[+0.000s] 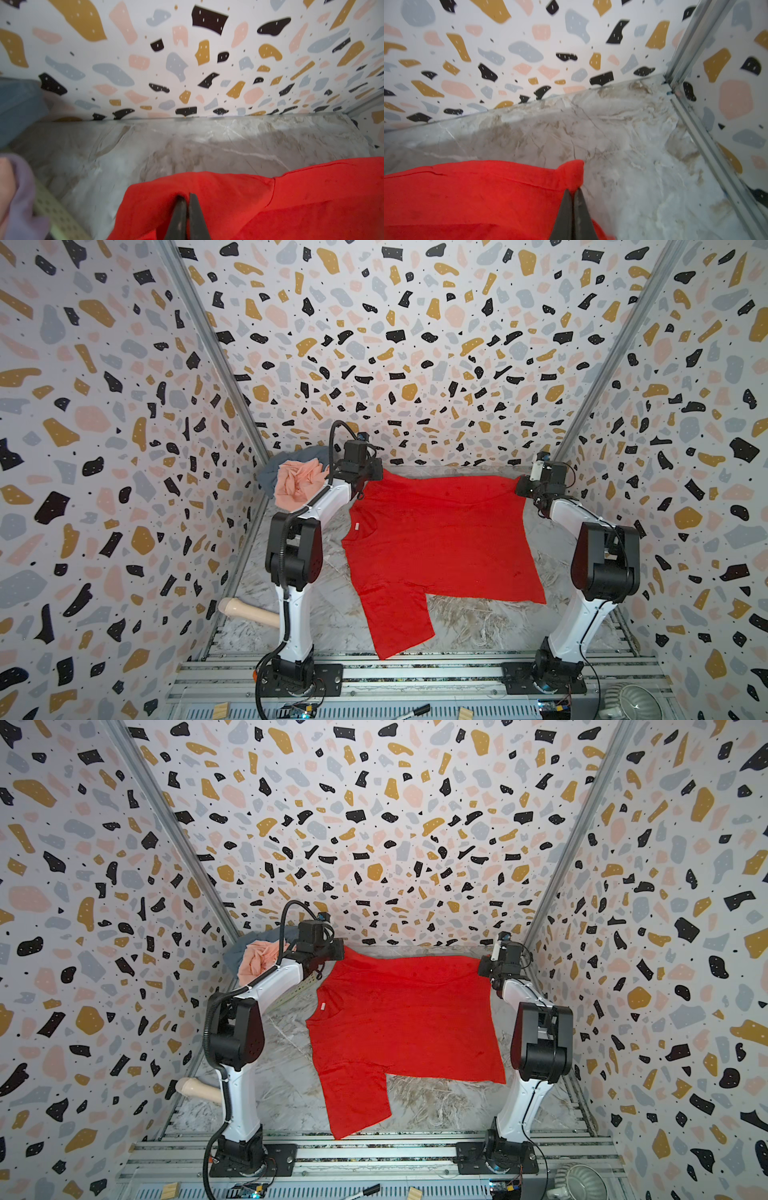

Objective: Fold and stack the t-shirts

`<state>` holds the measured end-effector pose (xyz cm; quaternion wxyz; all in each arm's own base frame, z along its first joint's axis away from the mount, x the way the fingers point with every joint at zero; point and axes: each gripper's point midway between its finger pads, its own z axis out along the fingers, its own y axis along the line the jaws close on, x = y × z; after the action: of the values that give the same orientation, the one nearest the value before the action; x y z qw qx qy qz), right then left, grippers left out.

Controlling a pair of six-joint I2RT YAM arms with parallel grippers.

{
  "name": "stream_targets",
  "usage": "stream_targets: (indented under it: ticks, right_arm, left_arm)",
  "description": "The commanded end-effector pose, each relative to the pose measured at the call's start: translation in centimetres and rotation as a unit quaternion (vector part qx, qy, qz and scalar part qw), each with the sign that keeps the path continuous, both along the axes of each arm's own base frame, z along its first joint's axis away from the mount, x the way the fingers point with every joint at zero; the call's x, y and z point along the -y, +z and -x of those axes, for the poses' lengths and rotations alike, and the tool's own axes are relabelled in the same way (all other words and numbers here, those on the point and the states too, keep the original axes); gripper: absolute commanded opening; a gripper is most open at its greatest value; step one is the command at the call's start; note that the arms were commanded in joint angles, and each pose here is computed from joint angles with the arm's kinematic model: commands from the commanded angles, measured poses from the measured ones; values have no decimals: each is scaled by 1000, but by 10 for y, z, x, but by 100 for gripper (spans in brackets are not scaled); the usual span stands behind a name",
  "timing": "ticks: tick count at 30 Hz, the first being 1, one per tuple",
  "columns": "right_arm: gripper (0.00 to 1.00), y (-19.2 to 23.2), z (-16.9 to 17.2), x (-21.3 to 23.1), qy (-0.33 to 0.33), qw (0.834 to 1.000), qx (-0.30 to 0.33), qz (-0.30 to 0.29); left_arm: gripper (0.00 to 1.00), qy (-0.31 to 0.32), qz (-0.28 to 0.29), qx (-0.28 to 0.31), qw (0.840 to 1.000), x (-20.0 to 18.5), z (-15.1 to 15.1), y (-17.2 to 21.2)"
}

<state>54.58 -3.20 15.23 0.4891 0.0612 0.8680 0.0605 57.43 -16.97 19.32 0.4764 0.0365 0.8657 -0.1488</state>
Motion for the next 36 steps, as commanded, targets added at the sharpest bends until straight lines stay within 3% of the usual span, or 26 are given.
stream_targets:
  ticks: [1, 3, 4, 5, 6, 7, 9, 15, 22, 29, 36]
  right_arm:
    - [0, 41, 25, 2, -6, 999, 39, 14]
    - [0, 46, 52, 11, -44, 998, 48, 9]
    - [8, 49, 70, 23, -85, 995, 54, -5]
    - [32, 56, 86, 28, -103, 992, 68, -20]
    - [53, 60, 98, 29, -112, 990, 82, -27]
    - [66, 70, 109, 34, -128, 986, 99, -28]
    - [74, 88, 121, 40, -147, 982, 116, -28]
    - [75, 94, 119, 22, -104, 988, 92, -65]
    - [73, 29, 123, -4, -73, 989, 2, -126]
    - [74, -35, 146, 3, -113, 981, -96, -123]
    - [73, -56, 153, 3, -120, 976, -126, -133]
  left_arm:
    - [0, 10, 11, 41, 999, -14, 29, 35]
    - [0, 18, 19, 38, 999, -21, 64, 35]
    - [12, 31, 25, 35, 999, -27, 82, 31]
    - [36, 36, 38, 39, 998, -32, 100, 32]
    - [46, 37, 49, 39, 997, -34, 113, 30]
    - [53, 44, 58, 44, 996, -38, 127, 32]
    - [59, 56, 56, 45, 996, -47, 143, 34]
    - [61, 50, 16, 11, 999, -50, 151, 25]
    - [58, 54, -6, -61, 997, -43, 132, -33]
    - [59, 103, -28, -146, 984, -56, 129, -100]
    - [58, 128, 6, -174, 976, -62, 115, -131]
